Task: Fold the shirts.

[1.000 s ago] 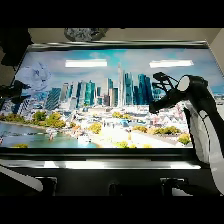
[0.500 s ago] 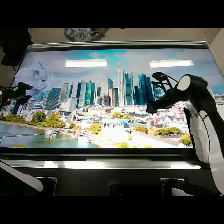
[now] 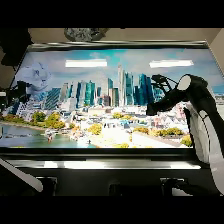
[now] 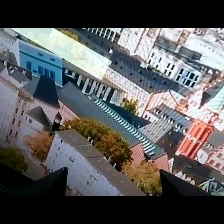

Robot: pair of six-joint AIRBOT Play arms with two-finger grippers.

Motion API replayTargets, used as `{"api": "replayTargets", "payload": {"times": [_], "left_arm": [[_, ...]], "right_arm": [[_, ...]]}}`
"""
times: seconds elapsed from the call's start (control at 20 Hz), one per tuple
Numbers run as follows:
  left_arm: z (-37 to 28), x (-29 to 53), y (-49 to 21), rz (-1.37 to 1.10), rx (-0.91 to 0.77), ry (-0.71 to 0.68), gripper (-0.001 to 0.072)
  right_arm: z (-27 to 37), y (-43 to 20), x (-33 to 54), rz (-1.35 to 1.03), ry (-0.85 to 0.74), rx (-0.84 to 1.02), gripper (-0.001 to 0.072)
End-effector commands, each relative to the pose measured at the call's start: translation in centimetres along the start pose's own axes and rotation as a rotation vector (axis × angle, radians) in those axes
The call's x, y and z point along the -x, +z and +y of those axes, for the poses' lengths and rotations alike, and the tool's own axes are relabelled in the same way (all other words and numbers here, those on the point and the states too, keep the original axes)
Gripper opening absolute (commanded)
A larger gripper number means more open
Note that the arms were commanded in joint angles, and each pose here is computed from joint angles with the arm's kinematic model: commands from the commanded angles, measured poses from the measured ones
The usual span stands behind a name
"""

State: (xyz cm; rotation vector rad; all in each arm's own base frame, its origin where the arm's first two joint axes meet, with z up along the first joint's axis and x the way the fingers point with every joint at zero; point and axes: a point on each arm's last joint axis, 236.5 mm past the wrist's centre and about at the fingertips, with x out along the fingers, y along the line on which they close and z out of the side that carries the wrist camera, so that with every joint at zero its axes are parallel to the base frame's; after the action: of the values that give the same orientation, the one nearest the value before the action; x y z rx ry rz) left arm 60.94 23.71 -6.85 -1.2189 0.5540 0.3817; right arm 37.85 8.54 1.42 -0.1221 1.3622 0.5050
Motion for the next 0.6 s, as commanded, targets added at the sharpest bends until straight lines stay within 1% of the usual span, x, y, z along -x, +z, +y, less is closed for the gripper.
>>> {"api": "replayTargets", "payload": {"times": [0.0, 0.05, 0.1, 0.15, 0.2, 0.25, 0.3, 0.35, 0.45, 0.55], "left_arm": [[-0.4, -1.0, -0.3, -0.011, 0.079, -0.033, 0.0676], [-0.5, -1.2, -0.5, -0.016, 0.083, -0.036, 0.0592], [-0.4, -1.4, -0.4, -0.023, 0.085, -0.035, 0.058], [-0.2, -1.5, -0.4, -0.026, 0.107, -0.033, 0.0498], [0.1, -1.7, -0.6, -0.02, 0.149, -0.028, 0.0369], [0.4, -1.9, -0.7, -0.017, 0.181, -0.024, 0.0292], [0.5, -2.0, -0.9, -0.013, 0.195, -0.022, 0.0127], [0.6, -2.0, -1.0, -0.008, 0.192, -0.021, 0.0029], [0.3, -1.9, -1.3, 0.006, 0.189, -0.023, 0.0027], [-1.0, -1.1, -1.1, 0.006, 0.127, -0.042, 0.0025]], "right_arm": [[0.4, -0.8, 0.0, 0.033, 0.015, 0.0, 0.067], [0.4, -0.9, 0.0, 0.037, 0.017, 0.0, 0.067], [0.5, -1.1, 0.0, 0.045, 0.02, 0.0, 0.067], [0.6, -1.2, 0.0, 0.053, 0.023, 0.0, 0.067], [0.6, -1.4, 0.0, 0.06, 0.027, 0.0, 0.067], [0.7, -1.6, 0.0, 0.067, 0.03, 0.0, 0.067], [0.8, -1.7, 0.0, 0.074, 0.032, 0.0, 0.067], [0.8, -1.8, 0.1, 0.077, 0.034, 0.0, 0.067], [0.8, -1.8, 0.1, 0.076, 0.033, 0.0, 0.067], [0.7, -1.6, 0.0, 0.069, 0.029, 0.0, 0.067]]}}
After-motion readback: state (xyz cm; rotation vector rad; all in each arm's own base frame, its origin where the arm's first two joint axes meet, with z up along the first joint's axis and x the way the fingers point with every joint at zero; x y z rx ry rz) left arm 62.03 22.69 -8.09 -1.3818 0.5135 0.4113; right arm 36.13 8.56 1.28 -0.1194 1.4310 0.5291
